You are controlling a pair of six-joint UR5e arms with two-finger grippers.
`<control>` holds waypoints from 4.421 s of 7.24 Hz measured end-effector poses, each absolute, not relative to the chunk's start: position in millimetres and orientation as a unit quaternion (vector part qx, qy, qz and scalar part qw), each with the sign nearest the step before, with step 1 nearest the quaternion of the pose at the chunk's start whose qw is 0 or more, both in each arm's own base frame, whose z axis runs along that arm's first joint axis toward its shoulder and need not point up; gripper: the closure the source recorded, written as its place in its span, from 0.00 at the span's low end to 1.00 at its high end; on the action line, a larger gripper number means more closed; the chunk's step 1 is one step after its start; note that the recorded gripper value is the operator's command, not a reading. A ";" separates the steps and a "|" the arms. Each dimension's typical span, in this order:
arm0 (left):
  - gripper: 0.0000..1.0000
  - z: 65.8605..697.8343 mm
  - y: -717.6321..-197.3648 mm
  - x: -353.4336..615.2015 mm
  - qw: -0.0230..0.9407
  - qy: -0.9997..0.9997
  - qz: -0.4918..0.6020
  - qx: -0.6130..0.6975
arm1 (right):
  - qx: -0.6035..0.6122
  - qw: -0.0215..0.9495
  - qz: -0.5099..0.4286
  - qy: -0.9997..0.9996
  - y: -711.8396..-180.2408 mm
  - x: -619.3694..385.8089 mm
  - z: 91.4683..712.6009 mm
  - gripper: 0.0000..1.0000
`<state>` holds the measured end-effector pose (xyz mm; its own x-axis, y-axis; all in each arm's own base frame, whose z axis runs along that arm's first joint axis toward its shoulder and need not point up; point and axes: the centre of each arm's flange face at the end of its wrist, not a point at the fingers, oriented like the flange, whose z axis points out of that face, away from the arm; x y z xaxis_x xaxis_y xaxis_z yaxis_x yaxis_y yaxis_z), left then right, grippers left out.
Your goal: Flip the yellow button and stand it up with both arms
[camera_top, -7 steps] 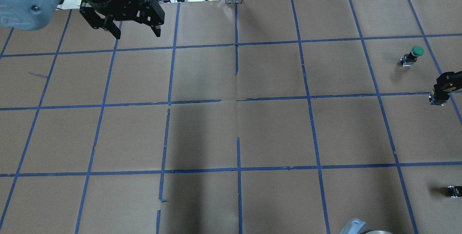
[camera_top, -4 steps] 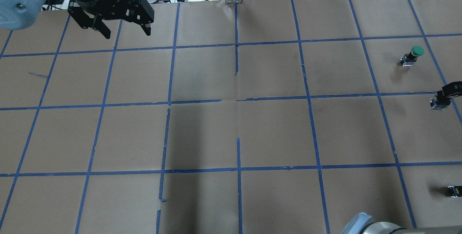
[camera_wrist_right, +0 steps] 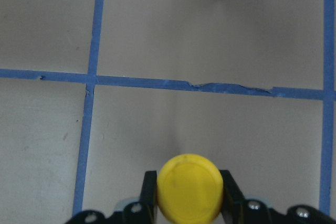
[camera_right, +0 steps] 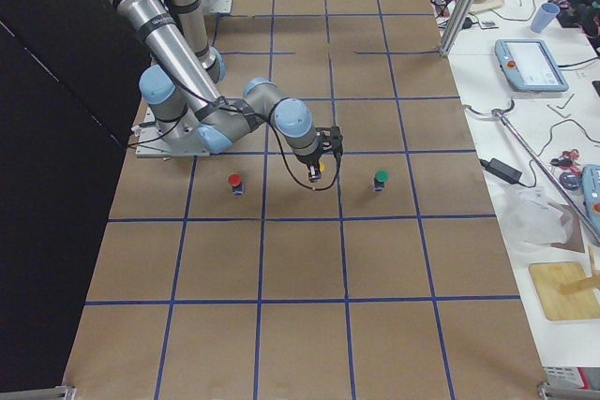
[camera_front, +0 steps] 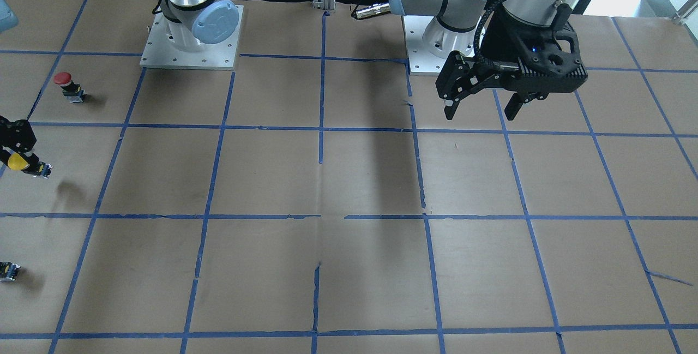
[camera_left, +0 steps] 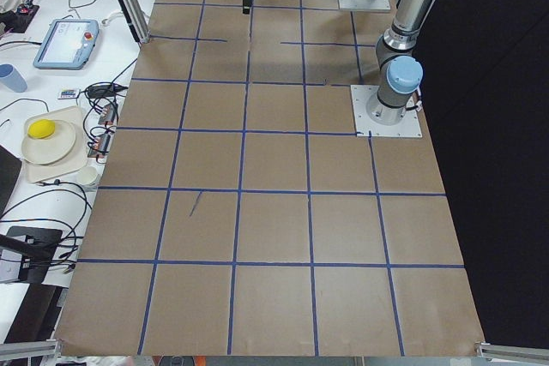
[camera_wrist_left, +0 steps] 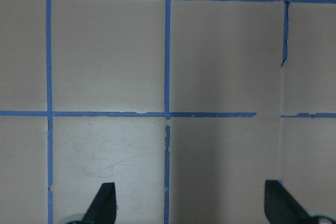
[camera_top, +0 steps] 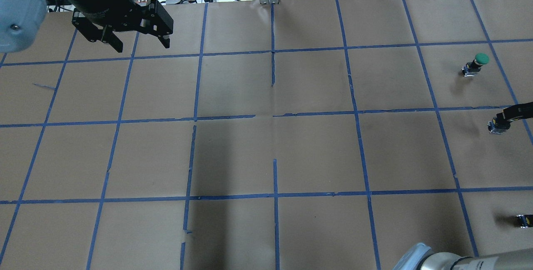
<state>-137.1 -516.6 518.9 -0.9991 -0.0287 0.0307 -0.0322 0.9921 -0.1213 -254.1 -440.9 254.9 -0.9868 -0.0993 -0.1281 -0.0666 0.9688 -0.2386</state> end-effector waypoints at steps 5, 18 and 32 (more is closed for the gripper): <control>0.00 516.8 -515.0 -137.6 0.015 -0.998 0.059 0.014 | -0.043 0.081 -0.105 0.990 -442.0 -257.0 235.0 0.87; 0.00 516.7 -500.3 -105.4 -0.021 -0.997 0.068 0.032 | 0.017 0.058 -0.042 0.997 -448.4 -278.2 269.7 0.00; 0.00 493.3 -494.6 -110.6 -0.004 -0.999 0.050 0.011 | 0.015 0.017 0.057 0.998 -431.0 127.8 491.0 0.00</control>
<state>-110.6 -494.6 493.3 -0.9997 -0.0218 -0.0065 -0.0210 0.9949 -0.0990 127.8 -431.0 491.0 -0.9989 0.0319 -0.0331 0.0279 0.9931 0.1140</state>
